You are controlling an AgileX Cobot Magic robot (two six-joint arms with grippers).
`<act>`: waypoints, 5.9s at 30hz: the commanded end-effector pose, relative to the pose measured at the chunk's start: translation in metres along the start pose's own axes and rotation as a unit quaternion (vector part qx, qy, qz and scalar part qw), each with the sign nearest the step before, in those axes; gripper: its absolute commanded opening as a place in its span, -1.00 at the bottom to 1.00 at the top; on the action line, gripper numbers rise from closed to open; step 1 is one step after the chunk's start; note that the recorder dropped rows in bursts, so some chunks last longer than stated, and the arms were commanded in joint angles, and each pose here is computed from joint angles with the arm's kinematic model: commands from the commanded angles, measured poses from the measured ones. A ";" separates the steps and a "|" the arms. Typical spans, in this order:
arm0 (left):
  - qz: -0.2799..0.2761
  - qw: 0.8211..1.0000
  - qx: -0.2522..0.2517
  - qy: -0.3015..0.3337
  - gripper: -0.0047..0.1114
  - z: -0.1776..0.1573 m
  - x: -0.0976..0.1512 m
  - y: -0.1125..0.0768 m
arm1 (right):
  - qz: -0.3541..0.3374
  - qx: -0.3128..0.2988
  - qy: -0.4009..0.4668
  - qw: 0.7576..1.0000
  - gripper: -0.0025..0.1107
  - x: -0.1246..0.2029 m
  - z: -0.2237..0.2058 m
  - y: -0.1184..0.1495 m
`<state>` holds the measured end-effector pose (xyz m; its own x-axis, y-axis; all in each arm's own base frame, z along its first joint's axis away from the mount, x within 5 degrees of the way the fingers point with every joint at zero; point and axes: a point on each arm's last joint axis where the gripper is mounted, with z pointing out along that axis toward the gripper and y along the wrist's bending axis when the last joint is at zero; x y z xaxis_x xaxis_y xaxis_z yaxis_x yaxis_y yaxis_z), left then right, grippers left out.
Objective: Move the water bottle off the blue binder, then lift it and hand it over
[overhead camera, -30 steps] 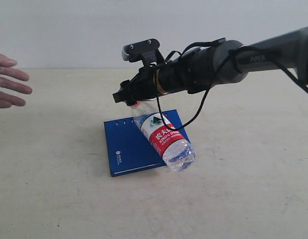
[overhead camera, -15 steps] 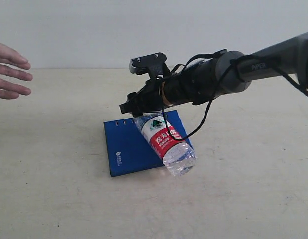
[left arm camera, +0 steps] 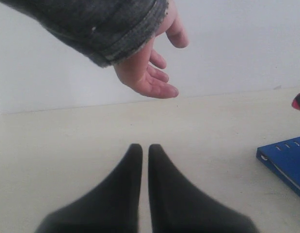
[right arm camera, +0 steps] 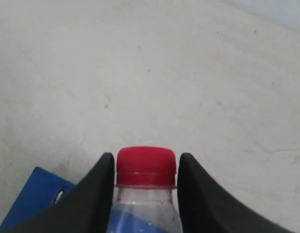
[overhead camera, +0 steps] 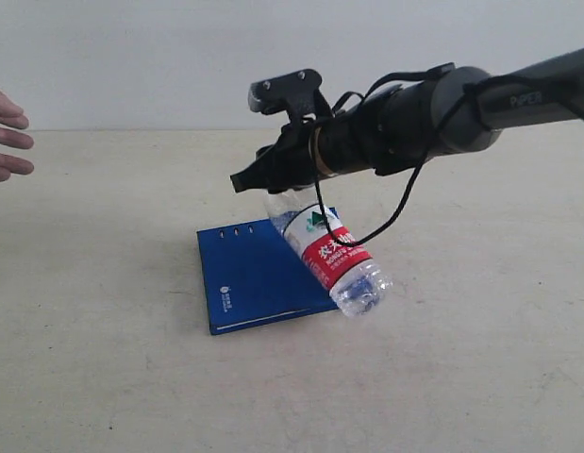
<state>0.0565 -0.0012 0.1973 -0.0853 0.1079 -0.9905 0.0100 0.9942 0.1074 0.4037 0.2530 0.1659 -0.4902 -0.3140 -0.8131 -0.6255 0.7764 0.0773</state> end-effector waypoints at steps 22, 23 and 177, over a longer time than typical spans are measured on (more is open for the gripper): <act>0.004 1.000 0.000 -0.010 -0.84 0.000 -0.002 0.000 | -0.037 0.385 -0.084 0.918 -0.96 -0.038 -0.103 -0.055; 0.004 1.000 0.000 -0.010 -0.84 0.000 -0.002 0.000 | -0.031 0.388 -0.090 0.917 -0.96 -0.040 -0.106 -0.055; -0.200 0.963 0.172 -0.060 -0.84 -0.026 -0.084 -0.021 | 0.131 -0.008 0.107 0.985 0.08 0.072 -0.179 0.062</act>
<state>0.0407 -0.0188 0.2646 0.0173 -0.3897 -0.9208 0.2119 0.9014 -0.3775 0.2087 0.1910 0.2325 -0.6221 -0.3203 -0.7144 -0.6130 0.7669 0.1899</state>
